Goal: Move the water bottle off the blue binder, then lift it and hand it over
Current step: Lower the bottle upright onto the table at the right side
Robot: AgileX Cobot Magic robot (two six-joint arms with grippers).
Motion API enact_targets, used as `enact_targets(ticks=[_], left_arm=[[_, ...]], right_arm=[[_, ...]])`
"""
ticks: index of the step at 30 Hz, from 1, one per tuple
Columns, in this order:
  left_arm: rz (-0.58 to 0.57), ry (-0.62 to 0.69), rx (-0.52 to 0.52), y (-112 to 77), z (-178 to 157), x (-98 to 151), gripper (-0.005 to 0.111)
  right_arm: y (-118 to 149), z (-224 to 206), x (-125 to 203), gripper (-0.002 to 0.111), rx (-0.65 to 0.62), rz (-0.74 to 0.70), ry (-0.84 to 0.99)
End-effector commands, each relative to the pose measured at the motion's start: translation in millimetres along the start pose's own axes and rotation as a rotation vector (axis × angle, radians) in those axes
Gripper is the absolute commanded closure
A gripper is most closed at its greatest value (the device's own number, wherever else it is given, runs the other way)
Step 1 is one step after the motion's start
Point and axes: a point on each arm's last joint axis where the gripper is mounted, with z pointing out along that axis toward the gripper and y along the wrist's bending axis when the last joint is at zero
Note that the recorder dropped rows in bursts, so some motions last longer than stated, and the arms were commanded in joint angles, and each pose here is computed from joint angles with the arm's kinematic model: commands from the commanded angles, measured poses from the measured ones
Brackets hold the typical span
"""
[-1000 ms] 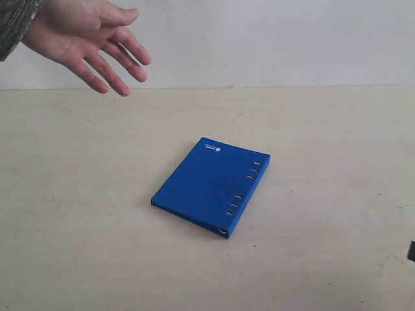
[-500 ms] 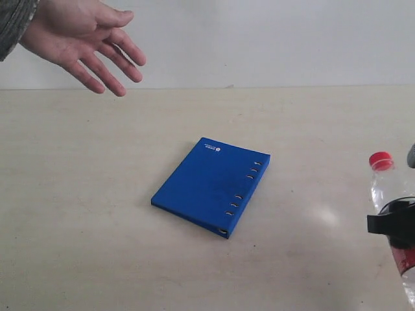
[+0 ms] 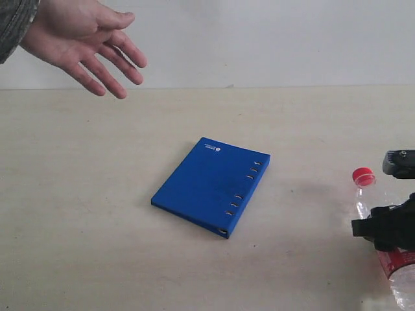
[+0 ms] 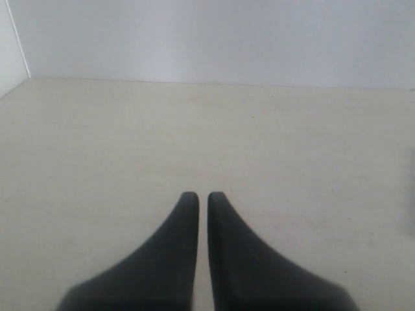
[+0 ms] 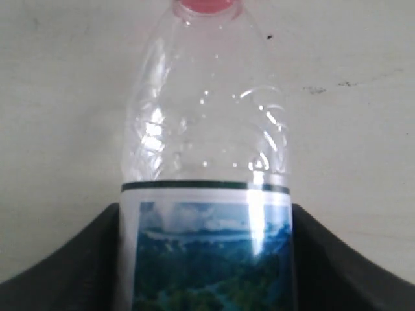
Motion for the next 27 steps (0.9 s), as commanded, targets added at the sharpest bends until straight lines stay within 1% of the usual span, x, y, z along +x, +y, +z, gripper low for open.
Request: enact_targets(ticks=[1, 4, 9, 14, 16, 18, 20, 23, 27], left_arm=[[0.0, 0.001, 0.007, -0.5, 0, 1, 0.102], [0.0, 0.001, 0.007, -0.5, 0, 1, 0.102], [0.0, 0.001, 0.007, -0.5, 0, 1, 0.102], [0.0, 0.001, 0.007, -0.5, 0, 1, 0.102], [0.0, 0.001, 0.007, -0.5, 0, 1, 0.102], [0.0, 0.001, 0.007, -0.5, 0, 1, 0.102], [0.0, 0.001, 0.007, -0.5, 0, 1, 0.102], [0.0, 0.001, 0.007, -0.5, 0, 1, 0.102], [0.0, 0.001, 0.007, -0.5, 0, 1, 0.102]], right_arm=[[-1, 2, -8, 0.056, 0.018, -0.055, -0.022], [-1, 7, -6, 0.041, 0.021, -0.063, 0.002], [-1, 9, -11, 0.041, 0.021, -0.046, -0.003], [1, 6, -22, 0.041, 0.009, -0.039, -0.043], [2, 1, -31, 0.041, 0.001, -0.037, -0.079], [4, -4, -51, 0.041, -0.001, -0.034, -0.144], [8, 2, -69, 0.041, -0.021, -0.043, -0.163], [12, 26, -93, 0.041, -0.032, -0.047, -0.155], [13, 48, -96, 0.041, -0.031, -0.039, -0.113]])
